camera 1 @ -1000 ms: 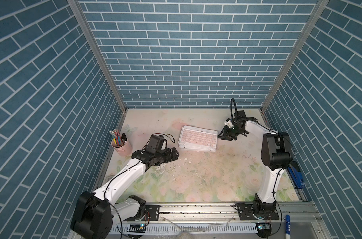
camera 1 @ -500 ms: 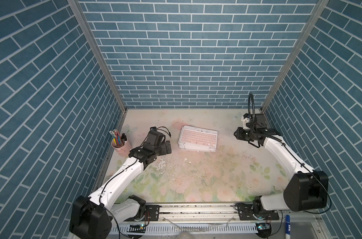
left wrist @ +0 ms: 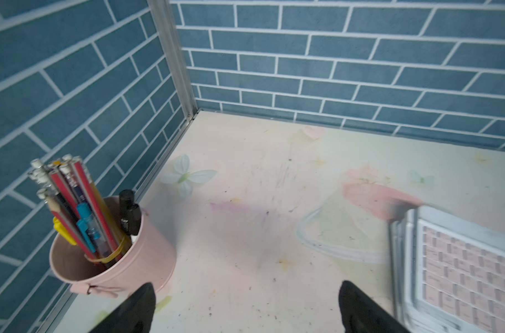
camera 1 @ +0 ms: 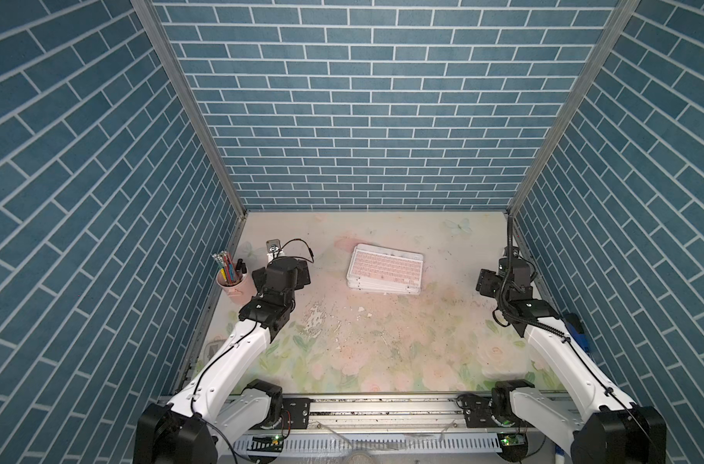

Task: Stack the numeric keypads
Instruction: Reset both arms

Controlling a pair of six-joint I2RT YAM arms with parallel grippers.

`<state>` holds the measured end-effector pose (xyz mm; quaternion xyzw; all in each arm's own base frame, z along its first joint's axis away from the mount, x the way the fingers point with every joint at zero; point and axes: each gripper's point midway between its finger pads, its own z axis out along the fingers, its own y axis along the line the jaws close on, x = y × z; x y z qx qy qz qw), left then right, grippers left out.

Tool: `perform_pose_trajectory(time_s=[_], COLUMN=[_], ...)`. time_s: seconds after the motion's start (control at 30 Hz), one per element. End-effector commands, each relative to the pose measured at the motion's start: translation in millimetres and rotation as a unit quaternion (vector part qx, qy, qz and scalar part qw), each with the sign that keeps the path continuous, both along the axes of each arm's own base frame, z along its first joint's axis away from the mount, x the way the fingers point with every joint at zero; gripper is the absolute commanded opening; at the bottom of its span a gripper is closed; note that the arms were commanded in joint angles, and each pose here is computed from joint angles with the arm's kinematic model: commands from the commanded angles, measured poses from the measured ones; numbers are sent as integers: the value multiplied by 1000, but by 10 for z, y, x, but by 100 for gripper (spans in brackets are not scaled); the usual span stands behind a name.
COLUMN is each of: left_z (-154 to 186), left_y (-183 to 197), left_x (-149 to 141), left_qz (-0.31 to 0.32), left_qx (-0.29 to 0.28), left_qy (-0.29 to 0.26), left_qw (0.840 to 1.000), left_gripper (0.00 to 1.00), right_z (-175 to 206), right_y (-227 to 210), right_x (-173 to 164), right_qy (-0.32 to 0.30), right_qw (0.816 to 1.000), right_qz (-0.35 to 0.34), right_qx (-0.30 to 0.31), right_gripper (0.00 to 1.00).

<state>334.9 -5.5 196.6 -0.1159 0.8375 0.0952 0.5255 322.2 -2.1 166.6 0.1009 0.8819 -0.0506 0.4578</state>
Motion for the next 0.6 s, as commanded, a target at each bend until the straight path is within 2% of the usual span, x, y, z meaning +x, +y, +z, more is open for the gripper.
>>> perform_pose_trajectory(time_s=[0.0,0.17,0.3,0.37,0.57], left_z=[37,-62,-225,-298,-525], left_y=[228,368,451,450,347], left_x=[26,60,136,182,328], left_qz=[38,53,50,41,0], left_qx=[41,95,98,97,101], left_qy=[-41,-60,-57,-58,-61], left_qw=[998,992,992,993,993], left_gripper=[100,100,100,100,100], right_z=[76,-93,-156,-201,-369], right_y=[-247,-527,-685,-664,-617], right_x=[24,-52,-107,-68,142], right_qy=[-51,-86,-150,-164,-141], right_qw=[996,984,968,968,974], right_qz=[-61,-127,-162,-152,-133], right_qx=[-34,-86,-120,-111,-117], right_gripper=[77,92,98,98,99])
